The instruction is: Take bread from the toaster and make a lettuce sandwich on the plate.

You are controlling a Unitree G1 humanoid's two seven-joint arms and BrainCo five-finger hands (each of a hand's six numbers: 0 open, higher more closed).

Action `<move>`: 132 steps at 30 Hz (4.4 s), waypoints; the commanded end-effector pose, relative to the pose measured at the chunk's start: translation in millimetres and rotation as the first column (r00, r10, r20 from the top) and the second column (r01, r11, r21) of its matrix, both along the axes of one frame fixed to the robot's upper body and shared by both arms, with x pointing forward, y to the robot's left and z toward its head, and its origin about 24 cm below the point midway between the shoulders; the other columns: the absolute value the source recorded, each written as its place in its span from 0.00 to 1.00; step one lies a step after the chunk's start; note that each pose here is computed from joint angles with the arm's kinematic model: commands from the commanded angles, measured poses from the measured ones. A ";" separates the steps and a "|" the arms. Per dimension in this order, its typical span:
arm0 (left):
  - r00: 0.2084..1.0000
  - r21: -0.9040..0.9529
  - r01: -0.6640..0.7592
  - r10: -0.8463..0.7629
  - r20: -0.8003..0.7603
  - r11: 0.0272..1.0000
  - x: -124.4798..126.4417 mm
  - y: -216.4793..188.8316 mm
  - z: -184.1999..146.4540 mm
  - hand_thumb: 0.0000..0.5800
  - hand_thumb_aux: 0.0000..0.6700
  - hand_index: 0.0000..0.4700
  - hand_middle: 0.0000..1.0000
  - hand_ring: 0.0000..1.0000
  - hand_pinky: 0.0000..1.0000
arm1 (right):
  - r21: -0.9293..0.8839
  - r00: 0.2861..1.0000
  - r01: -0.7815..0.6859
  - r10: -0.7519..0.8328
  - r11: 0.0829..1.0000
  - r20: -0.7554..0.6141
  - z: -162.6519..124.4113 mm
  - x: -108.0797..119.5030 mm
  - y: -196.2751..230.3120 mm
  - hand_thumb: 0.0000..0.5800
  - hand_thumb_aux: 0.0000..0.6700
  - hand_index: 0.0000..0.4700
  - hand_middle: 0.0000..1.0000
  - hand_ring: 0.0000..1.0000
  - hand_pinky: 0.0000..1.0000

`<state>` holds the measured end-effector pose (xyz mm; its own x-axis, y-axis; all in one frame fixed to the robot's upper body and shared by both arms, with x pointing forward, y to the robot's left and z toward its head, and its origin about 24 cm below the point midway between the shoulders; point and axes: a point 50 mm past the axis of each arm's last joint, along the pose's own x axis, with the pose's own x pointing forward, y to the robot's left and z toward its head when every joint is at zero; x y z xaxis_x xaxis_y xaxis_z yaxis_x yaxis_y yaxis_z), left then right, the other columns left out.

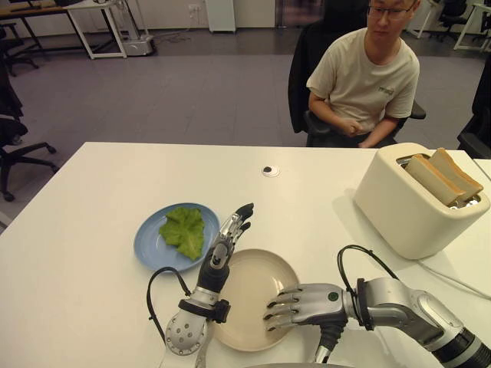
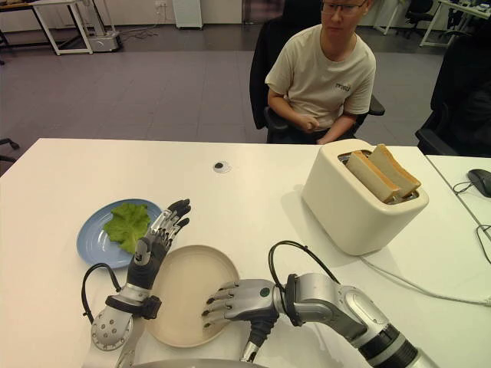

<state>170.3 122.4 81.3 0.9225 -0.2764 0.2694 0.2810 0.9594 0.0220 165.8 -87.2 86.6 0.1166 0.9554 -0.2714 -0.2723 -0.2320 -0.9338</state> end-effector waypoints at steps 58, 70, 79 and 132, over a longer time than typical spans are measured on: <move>0.974 0.102 -0.224 0.219 0.056 0.969 -5.2 72.4 2.5 0.00 0.00 0.00 0.00 0.00 0.00 | 0.338 -0.026 0.929 -0.940 -0.149 -0.341 42.2 83.3 -279.1 0.81 0.57 0.57 0.00 0.00 0.00; 0.976 0.101 -0.215 0.210 0.051 0.971 -7.1 71.3 1.8 0.00 0.00 0.00 0.00 0.00 0.00 | 0.358 -0.039 0.919 -0.942 -0.165 -0.334 40.1 100.7 -279.2 0.85 0.62 0.62 0.00 0.00 0.00; 0.976 0.102 -0.218 0.214 0.052 0.971 -8.0 72.7 2.0 0.00 0.00 0.00 0.00 0.00 0.00 | 0.425 -0.024 0.885 -0.930 -0.190 -0.366 54.8 94.0 -290.0 0.00 0.00 0.00 0.00 0.00 0.00; 0.975 0.090 -0.216 0.211 0.065 0.972 -9.3 66.4 2.6 0.00 0.00 0.00 0.00 0.00 0.00 | 0.633 0.270 0.763 -0.826 -0.130 -0.495 148.2 100.6 -235.7 1.00 1.00 1.00 0.00 0.00 0.00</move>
